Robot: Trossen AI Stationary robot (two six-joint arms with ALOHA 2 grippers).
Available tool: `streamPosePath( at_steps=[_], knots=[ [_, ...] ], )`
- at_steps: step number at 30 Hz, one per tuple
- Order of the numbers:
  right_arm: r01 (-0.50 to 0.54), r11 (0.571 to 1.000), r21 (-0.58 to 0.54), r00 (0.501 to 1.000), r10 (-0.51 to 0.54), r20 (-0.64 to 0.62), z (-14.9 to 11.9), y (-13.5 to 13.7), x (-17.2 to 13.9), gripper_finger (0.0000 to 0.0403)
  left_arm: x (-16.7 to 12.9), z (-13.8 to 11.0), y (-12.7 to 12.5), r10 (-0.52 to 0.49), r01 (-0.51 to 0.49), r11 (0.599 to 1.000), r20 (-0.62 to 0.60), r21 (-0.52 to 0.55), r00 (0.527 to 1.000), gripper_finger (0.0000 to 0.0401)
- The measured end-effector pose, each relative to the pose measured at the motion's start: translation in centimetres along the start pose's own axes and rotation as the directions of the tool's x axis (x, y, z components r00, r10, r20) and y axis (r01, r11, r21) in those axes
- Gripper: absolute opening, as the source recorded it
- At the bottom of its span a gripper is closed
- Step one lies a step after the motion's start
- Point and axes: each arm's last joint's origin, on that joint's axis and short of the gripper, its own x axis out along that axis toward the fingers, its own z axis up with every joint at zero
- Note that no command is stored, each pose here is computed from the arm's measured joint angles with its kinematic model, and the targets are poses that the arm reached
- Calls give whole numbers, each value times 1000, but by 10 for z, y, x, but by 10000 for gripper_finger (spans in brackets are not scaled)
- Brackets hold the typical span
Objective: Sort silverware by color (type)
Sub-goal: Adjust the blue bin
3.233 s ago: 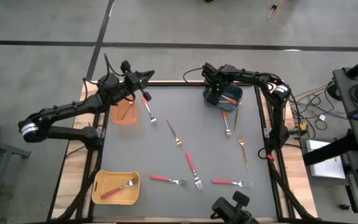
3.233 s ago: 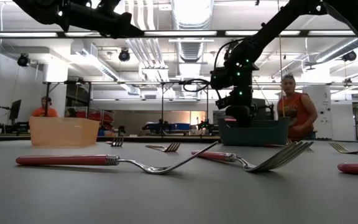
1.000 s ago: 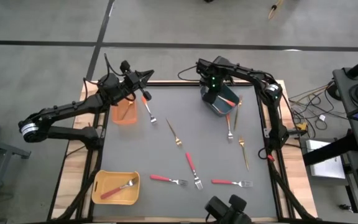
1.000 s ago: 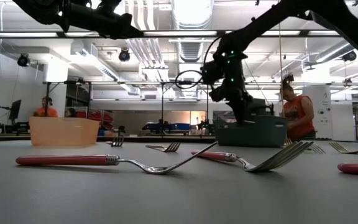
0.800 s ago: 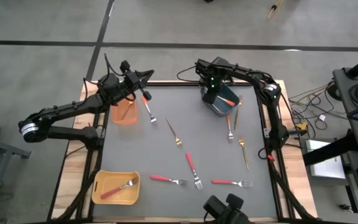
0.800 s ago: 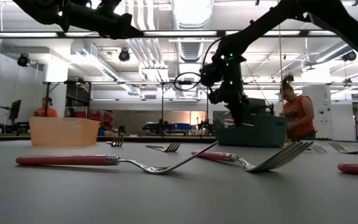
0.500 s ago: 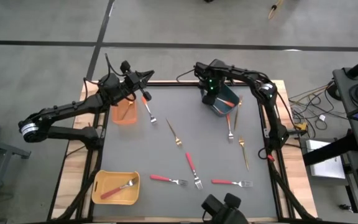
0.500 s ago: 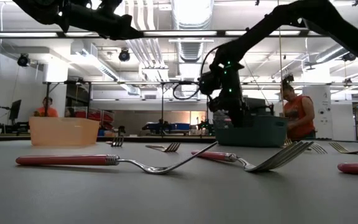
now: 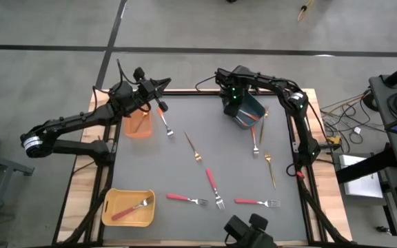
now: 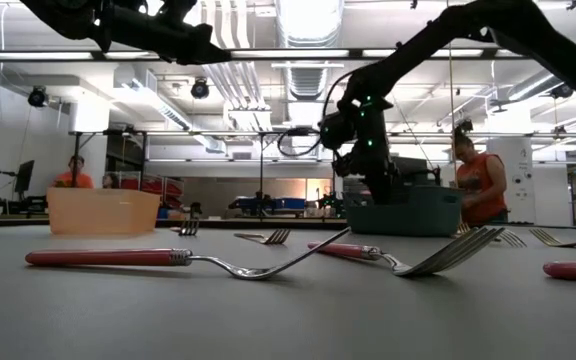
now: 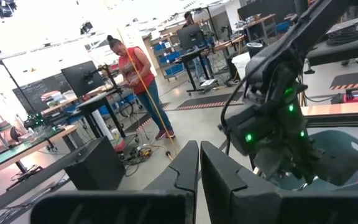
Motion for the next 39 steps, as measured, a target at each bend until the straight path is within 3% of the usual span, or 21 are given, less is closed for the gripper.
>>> streamPosePath(
  at_steps=[8,15,21,27,35,39],
  knots=[
    [13,992,123,992,-28,126,-18,6,-50,76,0,0,0,0,0,1000,0,20,1000,0],
    [-10,969,246,985,-34,172,-62,16,-81,50,0,-1,-1,-5,6,1000,-15,29,1000,0],
    [-23,929,370,994,-18,107,-102,24,-68,15,0,-2,-1,-10,11,999,-27,52,1000,0],
    [-34,887,461,999,33,11,-129,33,-43,9,0,-2,-1,-10,11,998,-25,55,1000,0],
    [16,895,447,991,46,-128,-136,29,-7,9,0,-2,-1,-10,11,998,-25,54,1000,0],
    [126,893,432,988,-75,-135,-132,21,-3,9,0,-2,-1,-9,11,999,-25,52,1000,0]
  ],
)
